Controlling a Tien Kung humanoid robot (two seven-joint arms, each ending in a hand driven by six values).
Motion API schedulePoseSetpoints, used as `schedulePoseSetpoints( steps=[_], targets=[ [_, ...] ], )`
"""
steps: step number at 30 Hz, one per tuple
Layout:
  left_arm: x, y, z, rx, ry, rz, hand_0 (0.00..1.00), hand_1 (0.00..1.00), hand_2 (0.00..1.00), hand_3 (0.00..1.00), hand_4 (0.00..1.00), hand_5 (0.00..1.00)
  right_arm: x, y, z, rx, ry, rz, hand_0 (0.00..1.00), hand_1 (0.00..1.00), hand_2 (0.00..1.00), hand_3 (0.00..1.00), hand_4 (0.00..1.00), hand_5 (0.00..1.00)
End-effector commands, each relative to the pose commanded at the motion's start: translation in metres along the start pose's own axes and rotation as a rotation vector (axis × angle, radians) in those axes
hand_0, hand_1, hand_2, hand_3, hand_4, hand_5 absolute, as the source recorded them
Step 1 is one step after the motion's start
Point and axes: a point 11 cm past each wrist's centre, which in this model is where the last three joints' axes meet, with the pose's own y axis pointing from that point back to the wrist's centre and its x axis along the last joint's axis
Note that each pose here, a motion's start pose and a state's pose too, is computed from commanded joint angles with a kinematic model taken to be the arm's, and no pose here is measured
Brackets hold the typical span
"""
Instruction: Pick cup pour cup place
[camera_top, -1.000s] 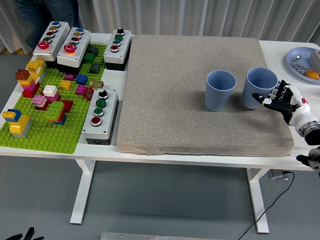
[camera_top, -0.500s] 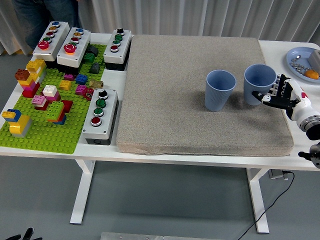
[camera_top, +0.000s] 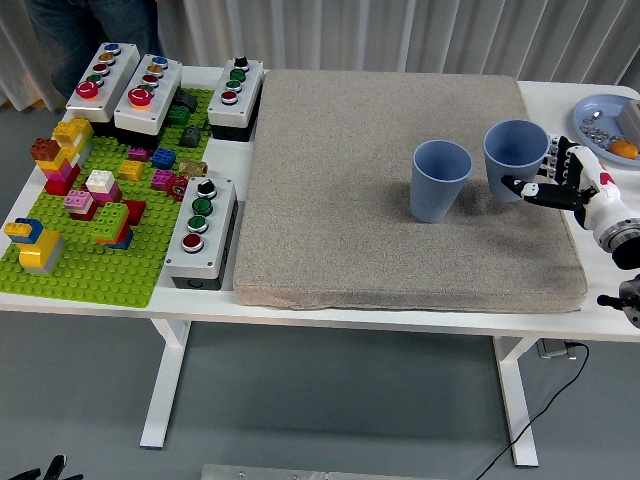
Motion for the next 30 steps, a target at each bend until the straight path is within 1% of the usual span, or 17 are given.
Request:
schedulePoseSetpoints(
  steps=[6, 11, 21, 30],
  targets=[
    [0.000, 0.000, 0.002, -0.003, -0.001, -0.001, 0.716, 0.660, 0.735, 0.657, 0.475, 0.986, 0.001, -0.002, -0.011, 0.026, 0.064, 0.014, 0.766, 0.599, 0.504, 0.614, 0.607, 0.008],
    [0.000, 0.000, 0.002, -0.004, 0.001, 0.000, 0.716, 0.660, 0.735, 0.657, 0.474, 0.986, -0.003, -0.003, -0.021, 0.052, 0.130, 0.015, 0.767, 0.599, 0.505, 0.612, 0.605, 0.009],
    [-0.001, 0.000, 0.003, -0.004, -0.001, -0.001, 0.716, 0.658, 0.735, 0.656, 0.475, 0.985, -0.010, -0.002, -0.029, 0.077, 0.198, 0.016, 0.768, 0.599, 0.504, 0.613, 0.605, 0.007],
    [0.000, 0.000, 0.002, -0.003, -0.002, 0.001, 0.716, 0.658, 0.735, 0.656, 0.476, 0.984, -0.012, -0.001, -0.034, 0.101, 0.267, 0.031, 0.771, 0.599, 0.503, 0.610, 0.604, 0.005]
  ],
)
